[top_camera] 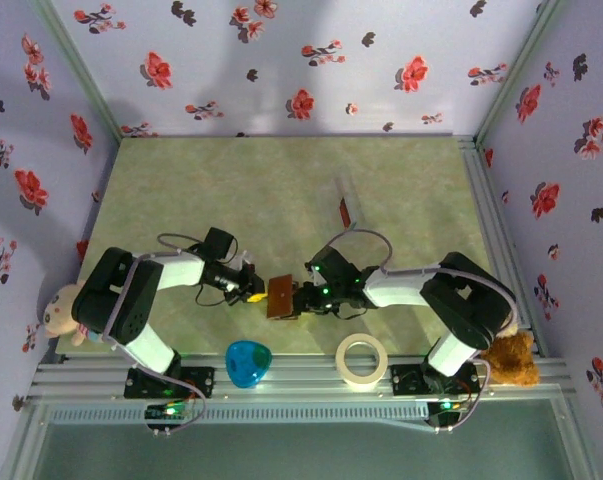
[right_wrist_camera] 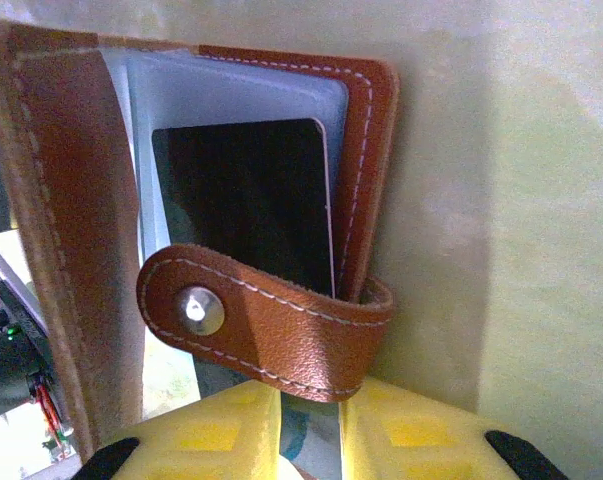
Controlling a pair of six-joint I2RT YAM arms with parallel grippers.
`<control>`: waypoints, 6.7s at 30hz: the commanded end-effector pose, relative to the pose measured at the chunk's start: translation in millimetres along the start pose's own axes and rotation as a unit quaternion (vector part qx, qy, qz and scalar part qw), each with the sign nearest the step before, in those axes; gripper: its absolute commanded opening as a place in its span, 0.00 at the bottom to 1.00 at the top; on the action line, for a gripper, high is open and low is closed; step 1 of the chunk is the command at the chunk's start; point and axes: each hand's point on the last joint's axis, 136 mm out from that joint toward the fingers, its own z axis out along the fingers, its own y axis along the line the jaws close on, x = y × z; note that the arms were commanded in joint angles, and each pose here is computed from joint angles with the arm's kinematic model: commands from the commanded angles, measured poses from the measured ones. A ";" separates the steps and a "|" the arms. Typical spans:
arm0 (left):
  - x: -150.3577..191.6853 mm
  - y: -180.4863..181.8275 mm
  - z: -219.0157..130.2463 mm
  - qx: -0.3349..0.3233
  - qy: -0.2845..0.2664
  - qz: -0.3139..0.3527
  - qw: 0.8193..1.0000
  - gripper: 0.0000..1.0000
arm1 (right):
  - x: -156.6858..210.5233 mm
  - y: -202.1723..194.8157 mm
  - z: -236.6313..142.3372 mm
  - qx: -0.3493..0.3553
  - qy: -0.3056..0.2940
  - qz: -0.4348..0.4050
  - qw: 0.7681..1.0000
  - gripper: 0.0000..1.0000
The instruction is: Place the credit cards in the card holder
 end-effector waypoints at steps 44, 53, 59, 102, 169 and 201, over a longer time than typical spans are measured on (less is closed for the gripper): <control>7.6 -114.0 -24.9 0.031 -0.010 0.143 0.989 0.39 | -17.7 -29.4 -81.3 0.182 -0.027 -0.034 0.982 0.00; 27.0 -175.1 -10.3 0.076 -0.002 0.191 0.979 0.39 | -24.2 -14.4 -87.5 0.124 0.001 0.005 0.992 0.00; 25.0 -157.4 4.6 0.060 0.006 0.180 0.982 0.39 | -32.1 6.0 -98.4 0.036 0.004 0.005 0.999 0.00; 4.0 -130.5 26.5 0.205 -0.021 0.114 0.972 0.39 | -47.8 9.6 -107.2 -0.148 -0.053 0.037 0.987 0.00; 6.9 -118.0 16.8 0.160 -0.023 0.143 0.976 0.00 | -51.3 -39.6 -118.3 0.298 -0.221 -0.237 0.898 0.08; 1.3 -93.1 -11.8 0.043 -0.057 0.163 0.984 0.00 | -59.5 -31.8 -124.6 0.077 -0.254 -0.001 0.964 0.00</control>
